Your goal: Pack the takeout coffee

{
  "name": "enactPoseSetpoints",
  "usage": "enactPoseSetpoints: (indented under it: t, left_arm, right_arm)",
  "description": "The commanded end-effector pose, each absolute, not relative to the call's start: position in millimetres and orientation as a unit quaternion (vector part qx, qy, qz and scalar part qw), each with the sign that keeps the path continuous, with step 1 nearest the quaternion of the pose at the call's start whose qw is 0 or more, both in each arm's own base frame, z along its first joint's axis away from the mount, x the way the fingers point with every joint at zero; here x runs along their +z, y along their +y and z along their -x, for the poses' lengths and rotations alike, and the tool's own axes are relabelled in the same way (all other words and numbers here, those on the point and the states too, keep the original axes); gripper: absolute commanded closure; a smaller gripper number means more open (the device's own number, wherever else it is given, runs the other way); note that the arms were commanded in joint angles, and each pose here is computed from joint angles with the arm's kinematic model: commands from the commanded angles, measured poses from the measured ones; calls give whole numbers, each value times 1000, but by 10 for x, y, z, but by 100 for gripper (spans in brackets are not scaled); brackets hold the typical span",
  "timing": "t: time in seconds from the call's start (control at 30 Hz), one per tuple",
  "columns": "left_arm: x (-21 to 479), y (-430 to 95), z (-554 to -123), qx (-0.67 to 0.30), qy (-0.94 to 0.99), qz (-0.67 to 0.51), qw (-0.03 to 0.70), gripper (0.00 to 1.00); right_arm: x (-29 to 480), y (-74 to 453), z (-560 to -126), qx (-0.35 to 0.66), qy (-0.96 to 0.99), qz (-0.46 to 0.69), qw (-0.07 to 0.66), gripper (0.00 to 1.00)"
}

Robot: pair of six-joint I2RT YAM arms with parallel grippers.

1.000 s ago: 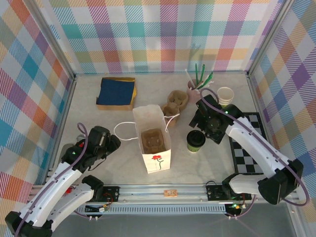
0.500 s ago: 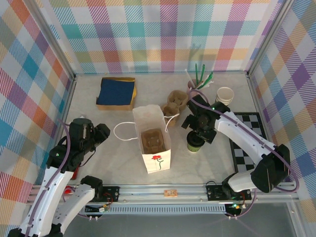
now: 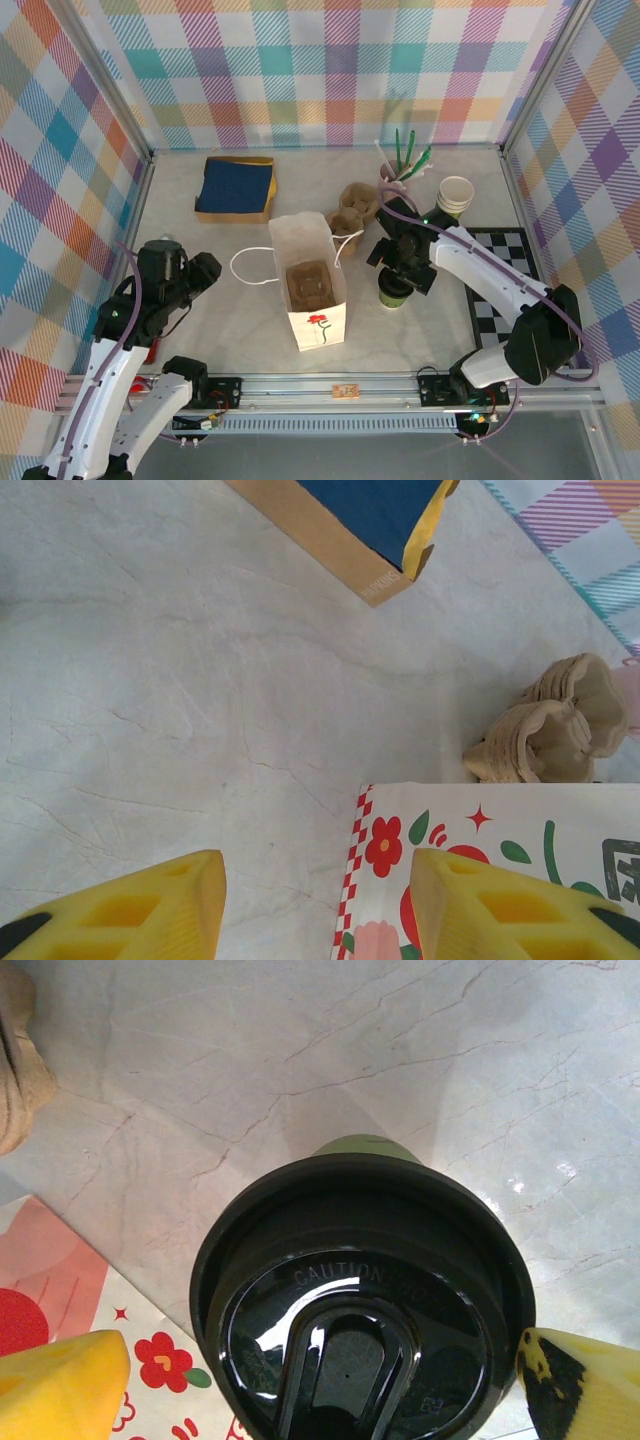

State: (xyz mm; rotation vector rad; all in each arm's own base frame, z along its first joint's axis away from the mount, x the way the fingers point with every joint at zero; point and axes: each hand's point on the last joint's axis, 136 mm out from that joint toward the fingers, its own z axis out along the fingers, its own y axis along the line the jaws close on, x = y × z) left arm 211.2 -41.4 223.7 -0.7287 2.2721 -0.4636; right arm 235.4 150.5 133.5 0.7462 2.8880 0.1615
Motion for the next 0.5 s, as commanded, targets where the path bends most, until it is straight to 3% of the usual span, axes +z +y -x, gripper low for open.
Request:
enactPoseSetpoints:
  t: [0.0,0.47]
  left_arm:
    - [2176,-389,-2073,-172,883,277,338,48]
    - [2124,-397,-2100,-174,884,279,332,48]
  right_arm:
    - [1227,1459,-2262,34,968,-243,59,1]
    - [1360,1433,-2279,29,968,-237,71,1]
